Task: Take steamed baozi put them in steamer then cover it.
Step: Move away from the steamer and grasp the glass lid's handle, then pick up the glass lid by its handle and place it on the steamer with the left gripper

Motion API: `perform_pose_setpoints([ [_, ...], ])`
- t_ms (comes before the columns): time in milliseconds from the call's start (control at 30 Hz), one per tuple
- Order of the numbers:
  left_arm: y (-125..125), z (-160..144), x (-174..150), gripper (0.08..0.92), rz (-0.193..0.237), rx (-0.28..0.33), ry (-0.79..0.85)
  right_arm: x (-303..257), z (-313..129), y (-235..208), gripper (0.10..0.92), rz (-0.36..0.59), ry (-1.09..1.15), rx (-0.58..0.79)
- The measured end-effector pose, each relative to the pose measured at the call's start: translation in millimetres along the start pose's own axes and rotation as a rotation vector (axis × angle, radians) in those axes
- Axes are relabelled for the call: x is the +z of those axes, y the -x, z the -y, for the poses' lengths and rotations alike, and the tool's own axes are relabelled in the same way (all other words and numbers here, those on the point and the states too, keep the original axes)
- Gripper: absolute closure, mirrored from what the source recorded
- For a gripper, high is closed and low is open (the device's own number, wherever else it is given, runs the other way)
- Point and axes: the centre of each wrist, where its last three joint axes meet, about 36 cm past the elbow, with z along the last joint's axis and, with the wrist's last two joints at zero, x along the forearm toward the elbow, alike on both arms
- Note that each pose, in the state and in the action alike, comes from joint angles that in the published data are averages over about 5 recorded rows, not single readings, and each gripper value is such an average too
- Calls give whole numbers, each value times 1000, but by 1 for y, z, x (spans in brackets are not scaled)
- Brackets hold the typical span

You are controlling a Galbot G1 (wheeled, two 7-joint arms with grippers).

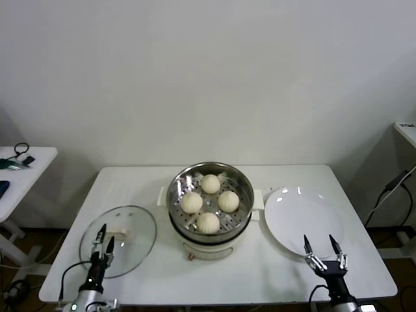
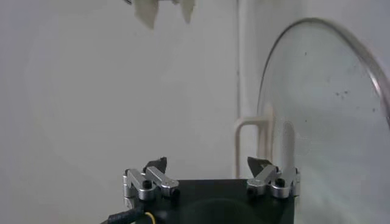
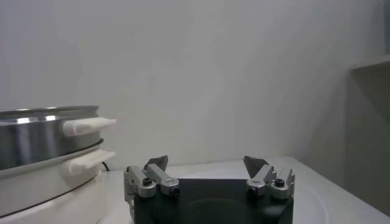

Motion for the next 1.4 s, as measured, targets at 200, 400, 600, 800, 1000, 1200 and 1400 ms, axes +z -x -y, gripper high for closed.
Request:
perform_pose_setpoints([
  [200, 21, 4, 5, 196, -1, -6, 24, 1, -3, -5, 200, 7, 2, 8],
  [400, 28, 13, 10, 353, 5, 11, 43, 1, -7, -8, 200, 14, 4, 12],
  [600, 27, 22, 14, 526, 23, 28, 57, 1, -9, -9, 200, 17, 1, 12],
  [800, 27, 26, 17, 700, 33, 37, 72, 0, -13, -7, 200, 26, -3, 9],
  [1000, 25, 25, 19, 846, 32, 44, 79, -2, -16, -8, 200, 29, -7, 3],
  [1200, 22, 12, 22, 858, 19, 61, 73, -4, -17, -7, 200, 32, -14, -5],
  [1400, 24, -29, 25, 858, -21, 53, 49, -6, -17, -6, 200, 29, -27, -10],
])
